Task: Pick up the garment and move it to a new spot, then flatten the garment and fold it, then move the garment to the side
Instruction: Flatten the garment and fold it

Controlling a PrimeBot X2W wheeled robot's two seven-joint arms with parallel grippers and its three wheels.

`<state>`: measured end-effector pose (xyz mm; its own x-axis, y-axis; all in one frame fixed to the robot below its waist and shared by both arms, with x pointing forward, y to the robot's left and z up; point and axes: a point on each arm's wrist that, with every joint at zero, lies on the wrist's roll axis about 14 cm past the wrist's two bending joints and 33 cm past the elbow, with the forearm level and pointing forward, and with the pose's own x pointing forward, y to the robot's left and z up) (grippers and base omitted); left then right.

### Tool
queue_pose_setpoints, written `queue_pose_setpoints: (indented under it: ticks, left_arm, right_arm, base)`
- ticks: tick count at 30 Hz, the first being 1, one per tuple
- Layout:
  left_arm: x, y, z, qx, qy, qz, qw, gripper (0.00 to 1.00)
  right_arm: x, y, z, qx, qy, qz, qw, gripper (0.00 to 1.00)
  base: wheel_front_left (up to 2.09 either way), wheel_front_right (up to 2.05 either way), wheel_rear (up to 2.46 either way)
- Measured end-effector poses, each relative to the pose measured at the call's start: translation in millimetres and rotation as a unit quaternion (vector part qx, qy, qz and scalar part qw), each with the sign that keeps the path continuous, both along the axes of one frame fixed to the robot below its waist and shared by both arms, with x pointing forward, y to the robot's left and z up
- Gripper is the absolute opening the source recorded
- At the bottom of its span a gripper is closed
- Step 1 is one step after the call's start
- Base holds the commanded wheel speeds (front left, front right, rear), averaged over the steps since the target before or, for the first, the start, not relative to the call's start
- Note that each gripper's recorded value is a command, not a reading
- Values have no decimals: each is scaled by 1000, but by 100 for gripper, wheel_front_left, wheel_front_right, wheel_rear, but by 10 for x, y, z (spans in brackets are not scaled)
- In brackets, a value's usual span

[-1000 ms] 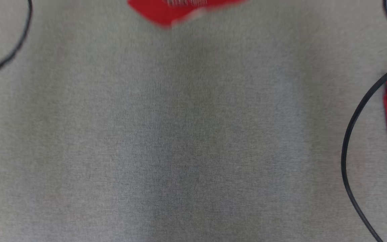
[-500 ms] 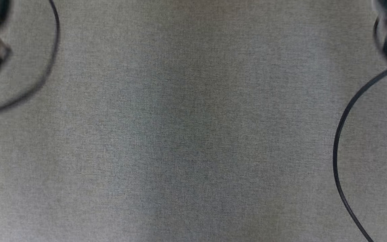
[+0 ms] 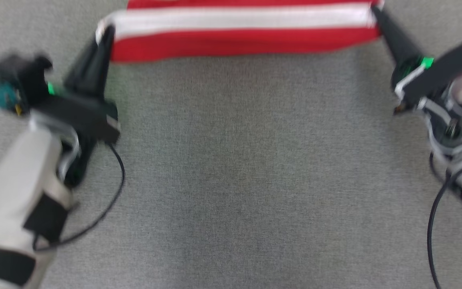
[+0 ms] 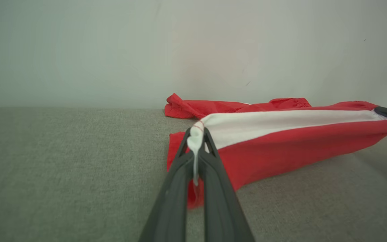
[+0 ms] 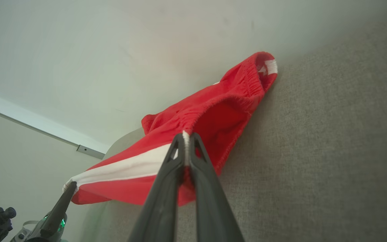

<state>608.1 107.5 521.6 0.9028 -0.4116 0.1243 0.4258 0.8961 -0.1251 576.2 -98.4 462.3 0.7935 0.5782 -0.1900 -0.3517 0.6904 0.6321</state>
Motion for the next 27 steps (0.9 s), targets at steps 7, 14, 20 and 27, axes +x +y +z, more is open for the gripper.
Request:
queue_pose_setpoints:
  ticks: [7, 14, 20, 27]
  left_arm:
    - [-522, 52, -258, -57, 60, 14, 996, 0]
    - [-1064, 110, -436, -81, 104, 34, 991, 0]
    - [-1480, 186, -489, -98, 123, 55, 986, 0]
    - [-1885, 234, -506, -111, 131, 69, 983, 0]
  right_arm:
    - [-587, 13, -47, 19, 28, 6, 999, 0]
    - [-1098, -5, -28, 28, 33, -5, 999, 0]
    - [-1567, -16, -114, 28, 53, -11, 998, 0]
    - [-2016, 2, -169, 28, 69, -10, 997, 0]
  base:
    - [0, 0, 0]
    - [0, 0, 0]
    - [0, 0, 0]
    - [0, 0, 0]
